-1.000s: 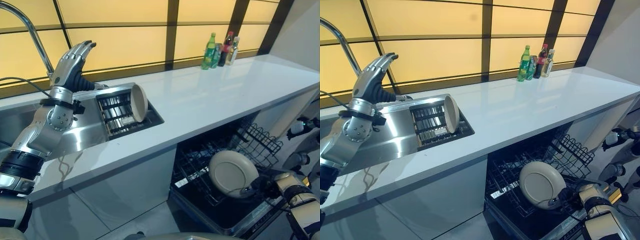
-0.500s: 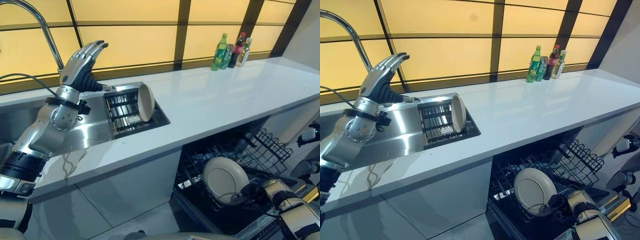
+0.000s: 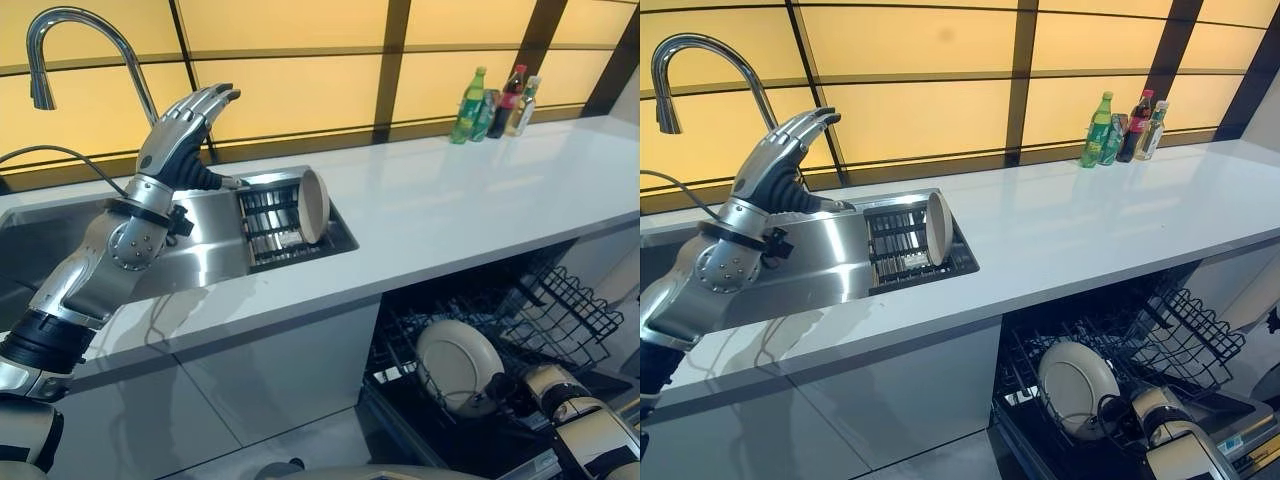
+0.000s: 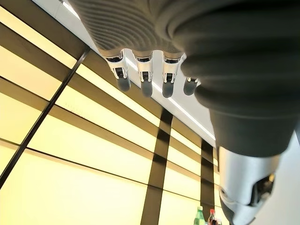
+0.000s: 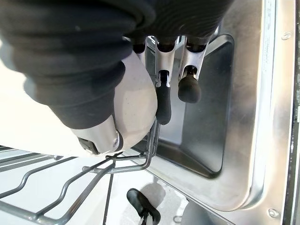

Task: Pick up plates and place into dishwasher.

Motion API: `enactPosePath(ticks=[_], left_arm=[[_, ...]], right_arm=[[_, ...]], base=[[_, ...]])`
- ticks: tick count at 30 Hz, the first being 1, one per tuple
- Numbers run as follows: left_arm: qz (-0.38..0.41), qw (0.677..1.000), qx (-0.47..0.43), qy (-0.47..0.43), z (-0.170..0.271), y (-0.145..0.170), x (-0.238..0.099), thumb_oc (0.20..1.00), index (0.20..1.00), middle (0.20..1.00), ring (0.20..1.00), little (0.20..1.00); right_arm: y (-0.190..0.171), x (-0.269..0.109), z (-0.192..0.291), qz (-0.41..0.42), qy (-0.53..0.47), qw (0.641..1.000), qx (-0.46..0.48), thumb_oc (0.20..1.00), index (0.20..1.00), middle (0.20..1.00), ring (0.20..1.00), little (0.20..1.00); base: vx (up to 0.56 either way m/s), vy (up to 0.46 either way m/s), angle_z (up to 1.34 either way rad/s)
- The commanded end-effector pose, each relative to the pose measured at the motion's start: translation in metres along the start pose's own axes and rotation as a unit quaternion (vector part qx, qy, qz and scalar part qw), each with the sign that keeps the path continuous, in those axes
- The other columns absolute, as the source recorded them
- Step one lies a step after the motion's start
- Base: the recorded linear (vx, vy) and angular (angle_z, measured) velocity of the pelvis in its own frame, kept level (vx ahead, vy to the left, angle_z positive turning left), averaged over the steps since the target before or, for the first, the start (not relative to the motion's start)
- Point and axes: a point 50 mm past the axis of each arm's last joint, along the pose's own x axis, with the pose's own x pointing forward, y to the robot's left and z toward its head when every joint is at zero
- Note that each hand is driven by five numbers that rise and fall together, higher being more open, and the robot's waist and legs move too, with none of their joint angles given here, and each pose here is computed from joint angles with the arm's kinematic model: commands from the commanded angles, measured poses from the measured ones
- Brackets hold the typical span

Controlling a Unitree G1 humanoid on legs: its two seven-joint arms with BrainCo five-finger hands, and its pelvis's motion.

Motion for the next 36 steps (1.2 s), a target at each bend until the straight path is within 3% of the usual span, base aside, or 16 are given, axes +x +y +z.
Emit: enactPosePath(ticks=[1, 3, 4, 11, 12, 20, 30, 36], left_arm=[[0.053, 0.997, 0.021, -0.047, 0.016, 0.03, 0.014, 1.0, 1.0, 1.0, 1.0, 1.0], [0.053, 0.997, 0.023, -0.049, 0.016, 0.03, 0.014, 1.0, 1.0, 1.0, 1.0, 1.0], [0.053, 0.997, 0.024, -0.049, 0.016, 0.029, 0.014, 1.0, 1.0, 1.0, 1.0, 1.0], [0.055, 0.997, 0.033, -0.045, 0.013, 0.027, 0.014, 1.0, 1.0, 1.0, 1.0, 1.0], [0.053, 0.997, 0.043, -0.032, 0.006, 0.023, 0.01, 1.0, 1.0, 1.0, 1.0, 1.0], [0.047, 0.996, 0.074, 0.021, -0.018, 0.016, -0.007, 1.0, 1.0, 1.0, 1.0, 1.0], [0.047, 0.981, 0.167, 0.09, -0.052, 0.044, -0.023, 1.0, 1.0, 1.0, 1.0, 1.0], [0.024, 0.966, 0.224, 0.126, -0.072, 0.06, -0.026, 1.0, 1.0, 1.0, 1.0, 1.0]], right_arm=[[-0.025, -0.024, 0.043, -0.029, -0.05, 0.998, -0.016, 0.2, 0.2, 0.2, 0.2, 0.2], [-0.029, -0.028, 0.05, -0.038, -0.062, 0.997, -0.017, 0.2, 0.2, 0.2, 0.2, 0.2], [-0.03, -0.03, 0.052, -0.043, -0.069, 0.997, -0.016, 1.0, 1.0, 1.0, 1.0, 1.0], [-0.034, -0.039, 0.072, -0.064, -0.128, 0.99, -0.007, 1.0, 1.0, 1.0, 1.0, 1.0], [-0.037, -0.047, 0.082, -0.089, -0.184, 0.979, -0.02, 1.0, 1.0, 1.0, 1.0, 1.0], [-0.044, -0.077, 0.084, -0.166, -0.256, 0.95, -0.057, 1.0, 1.0, 1.0, 1.0, 1.0], [-0.065, -0.141, 0.065, -0.247, -0.319, 0.911, -0.086, 1.0, 1.0, 1.0, 1.0, 1.0], [-0.059, -0.174, 0.071, -0.251, -0.453, 0.855, -0.027, 1.0, 1.0, 1.0, 1.0, 1.0]], base=[[0.0, 0.004, 0.05], [-0.01, 0.009, 0.05], [0.0, 0.0, 0.0], [-0.01, 0.022, 0.0], [0.01, 0.097, 0.04], [0.02, 0.056, -0.06], [0.04, 0.044, -0.24], [0.04, 0.042, -0.26]])
